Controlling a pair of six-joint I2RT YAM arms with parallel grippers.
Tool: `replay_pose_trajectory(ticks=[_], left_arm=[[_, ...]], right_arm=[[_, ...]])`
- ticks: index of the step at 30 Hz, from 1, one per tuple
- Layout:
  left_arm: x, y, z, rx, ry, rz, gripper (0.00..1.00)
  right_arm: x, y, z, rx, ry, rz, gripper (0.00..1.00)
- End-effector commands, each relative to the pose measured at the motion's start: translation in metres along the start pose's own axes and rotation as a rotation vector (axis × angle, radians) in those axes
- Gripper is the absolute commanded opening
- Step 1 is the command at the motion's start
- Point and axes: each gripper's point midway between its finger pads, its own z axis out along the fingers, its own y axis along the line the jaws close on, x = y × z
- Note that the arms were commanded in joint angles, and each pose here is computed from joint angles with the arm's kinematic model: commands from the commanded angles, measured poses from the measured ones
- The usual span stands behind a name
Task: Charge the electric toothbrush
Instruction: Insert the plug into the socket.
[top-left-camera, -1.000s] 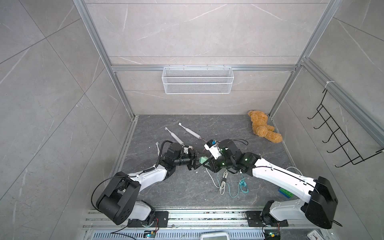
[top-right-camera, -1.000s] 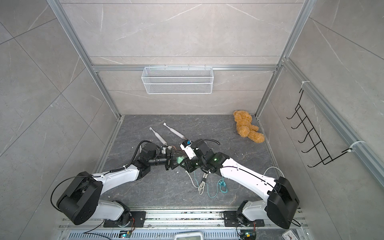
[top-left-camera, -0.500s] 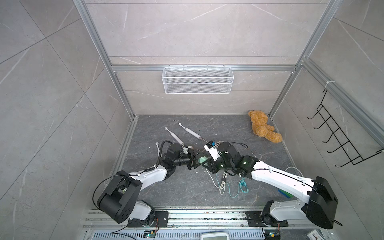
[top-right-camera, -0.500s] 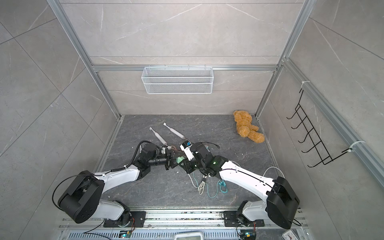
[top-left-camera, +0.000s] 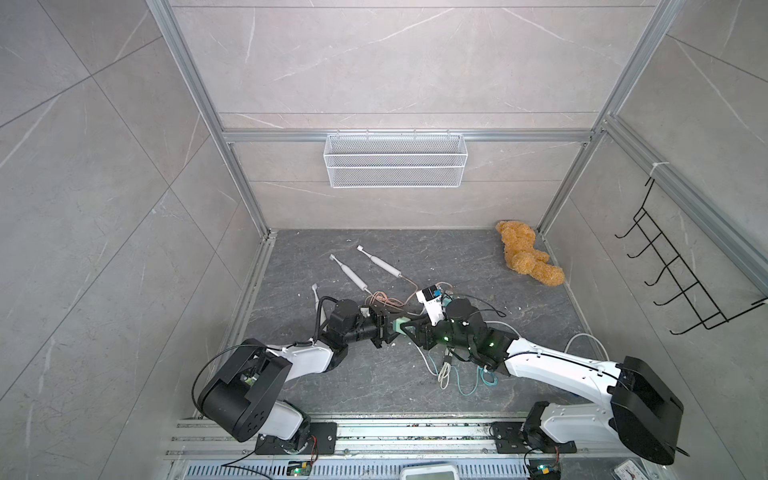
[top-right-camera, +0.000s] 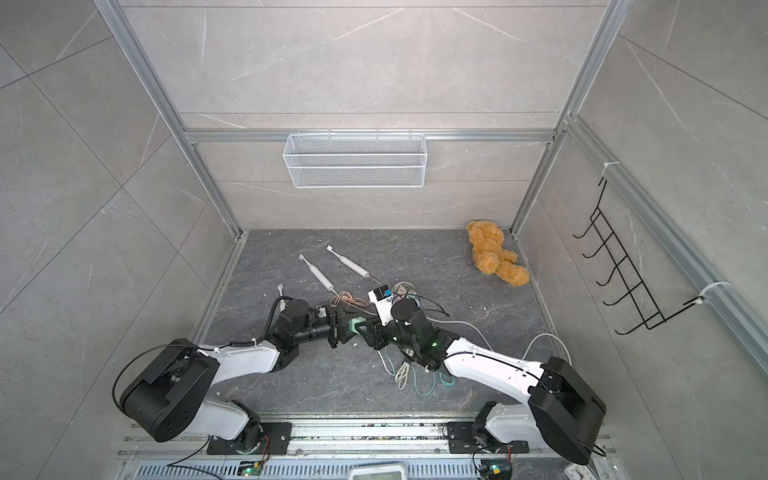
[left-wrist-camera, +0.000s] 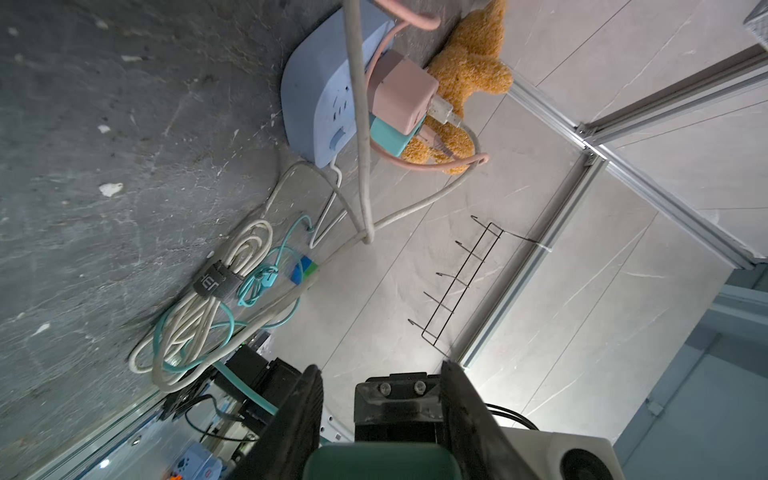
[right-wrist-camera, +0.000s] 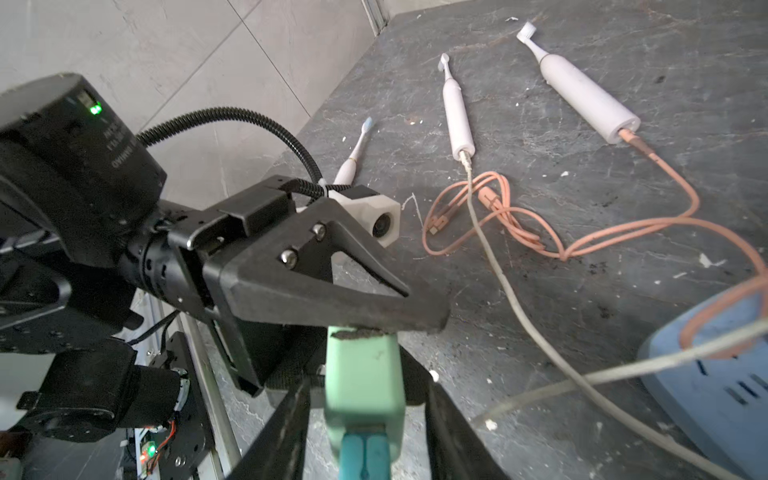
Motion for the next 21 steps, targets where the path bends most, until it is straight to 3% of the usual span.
replay_pose_trajectory(ticks=[1,3,9,11,13,14,17,19,21], left_arm=[[0.006,-0.031,-0.001,0.12,0.005,0.036,0.0],[0.007,-0.032,-0.001,0.119,0.009,0.042,0.0],[0.005,-0.03,-0.002,0.123,0.002,0.041,0.0],[0.005,-0.03,-0.002,0.126,0.001,0.042,0.0],[0.005,-0.032,-0.001,0.129,0.0,0.049,0.0],[0.007,-0.036,0.0,0.137,0.009,0.072,0.03],[0.009,-0.041,-0.001,0.116,0.009,0.116,0.6],[0.007,-0.044,-0.009,0.1,-0.012,0.159,0.72],[0.001,-0.042,-0.021,0.059,-0.054,0.195,0.76]], right_arm=[[-0.011,0.014,0.004,-0.077,-0.058,0.027,0.43],[-0.009,0.014,0.006,-0.078,-0.054,0.036,0.34],[-0.003,0.014,0.011,-0.083,-0.018,0.044,0.23],[-0.006,0.015,0.01,-0.086,-0.024,0.044,0.15],[-0.007,0.018,0.009,-0.094,-0.019,0.043,0.0],[-0.01,0.017,0.008,-0.081,-0.017,0.046,0.0],[-0.023,0.005,-0.006,0.042,-0.031,0.07,0.0],[-0.026,-0.017,-0.024,0.22,0.008,0.107,0.0],[-0.033,-0.033,-0.048,0.376,0.042,0.114,0.0]])
